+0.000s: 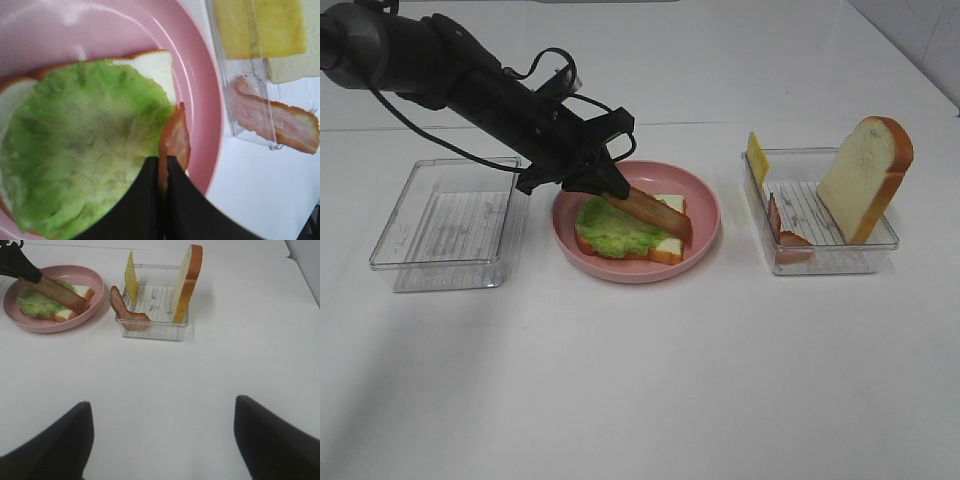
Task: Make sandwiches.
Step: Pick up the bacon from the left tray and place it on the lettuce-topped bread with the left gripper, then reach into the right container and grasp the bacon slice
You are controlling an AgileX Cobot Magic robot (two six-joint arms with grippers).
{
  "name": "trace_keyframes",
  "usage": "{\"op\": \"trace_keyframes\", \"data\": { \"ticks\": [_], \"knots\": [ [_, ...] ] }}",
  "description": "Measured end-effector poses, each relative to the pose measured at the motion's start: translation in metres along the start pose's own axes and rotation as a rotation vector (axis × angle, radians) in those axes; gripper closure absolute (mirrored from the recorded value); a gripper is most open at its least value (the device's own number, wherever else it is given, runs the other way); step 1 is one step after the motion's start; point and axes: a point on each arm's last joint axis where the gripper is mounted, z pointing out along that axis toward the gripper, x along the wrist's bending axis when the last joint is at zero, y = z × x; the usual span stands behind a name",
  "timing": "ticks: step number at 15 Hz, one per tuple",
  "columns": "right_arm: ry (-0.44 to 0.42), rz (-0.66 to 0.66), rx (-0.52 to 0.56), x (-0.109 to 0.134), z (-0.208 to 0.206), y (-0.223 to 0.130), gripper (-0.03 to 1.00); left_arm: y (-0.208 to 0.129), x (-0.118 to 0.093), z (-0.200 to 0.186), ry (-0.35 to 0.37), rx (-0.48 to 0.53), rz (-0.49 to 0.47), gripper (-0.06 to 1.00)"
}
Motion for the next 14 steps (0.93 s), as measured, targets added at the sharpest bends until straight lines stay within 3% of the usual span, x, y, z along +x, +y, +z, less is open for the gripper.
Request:
{"op": "trace_keyframes", "data": {
  "ticks": [4, 6, 10, 14],
  "knots": [
    [0.000, 0.000, 0.000, 0.000, 0.000, 0.000, 0.23, 0.006, 0.010, -0.008, 0.042, -0.031, 0.003, 0.79],
    [0.000, 0.000, 0.000, 0.000, 0.000, 0.000, 0.23, 0.009, 0.014, -0.012, 0.052, -0.041, 0.005, 0.65],
    [0.000, 0.000, 0.000, 0.000, 0.000, 0.000, 0.23, 0.011, 0.009, -0.026, 0.111, -0.042, 0.092, 0.25],
    [0.000, 0.000, 0.000, 0.000, 0.000, 0.000, 0.23, 0.012, -0.025, -0.081, 0.192, -0.065, 0.193, 0.19]
  ]
}}
